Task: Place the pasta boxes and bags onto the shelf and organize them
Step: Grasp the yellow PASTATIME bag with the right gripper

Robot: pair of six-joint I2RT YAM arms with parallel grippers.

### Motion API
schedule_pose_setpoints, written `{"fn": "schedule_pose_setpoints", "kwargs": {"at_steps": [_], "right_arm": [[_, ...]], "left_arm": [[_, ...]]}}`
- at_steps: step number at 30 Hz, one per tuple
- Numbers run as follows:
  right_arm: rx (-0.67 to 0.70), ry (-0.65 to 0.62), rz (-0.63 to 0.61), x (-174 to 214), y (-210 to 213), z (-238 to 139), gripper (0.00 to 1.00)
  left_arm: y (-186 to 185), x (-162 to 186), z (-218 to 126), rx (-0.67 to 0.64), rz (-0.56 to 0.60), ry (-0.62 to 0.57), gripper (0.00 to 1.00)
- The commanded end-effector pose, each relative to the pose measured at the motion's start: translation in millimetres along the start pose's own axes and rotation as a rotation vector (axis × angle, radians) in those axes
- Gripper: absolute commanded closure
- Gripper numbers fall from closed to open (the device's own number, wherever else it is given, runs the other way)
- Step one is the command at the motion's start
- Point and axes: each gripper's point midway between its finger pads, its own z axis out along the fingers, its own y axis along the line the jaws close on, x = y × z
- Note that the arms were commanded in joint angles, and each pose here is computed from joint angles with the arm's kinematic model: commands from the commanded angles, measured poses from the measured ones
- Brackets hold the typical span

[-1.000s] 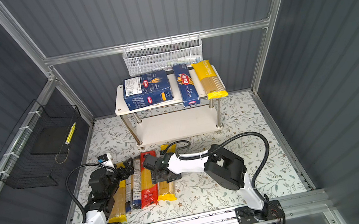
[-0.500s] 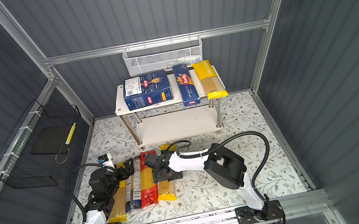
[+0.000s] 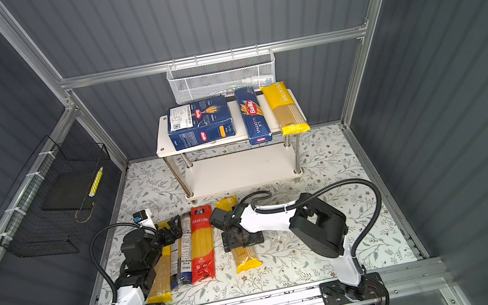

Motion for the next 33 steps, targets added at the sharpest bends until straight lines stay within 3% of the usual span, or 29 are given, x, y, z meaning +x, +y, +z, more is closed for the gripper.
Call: {"fn": "schedule_pose_setpoints", "kwargs": {"at_steps": [1, 7, 13, 33], "right_arm": [[-0.048, -0.020, -0.130, -1, 3, -11, 0.01], [-0.027, -0.074, -0.275, -15, 5, -21, 0.01], [0.025, -0.101, -0.341, -27, 0, -15, 0.01], [0.022, -0.065, -0.321, -23, 4, 10, 0.01]], "left_arm": [[2, -4, -1, -0.016, 0.013, -0.006, 0.00], [3, -3, -1, -0.018, 0.014, -0.005, 0.00], [4, -4, -1, -0.022, 0.013, -0.005, 0.00], [4, -4, 1, -0.026, 0.013, 0.002, 0.00]]}}
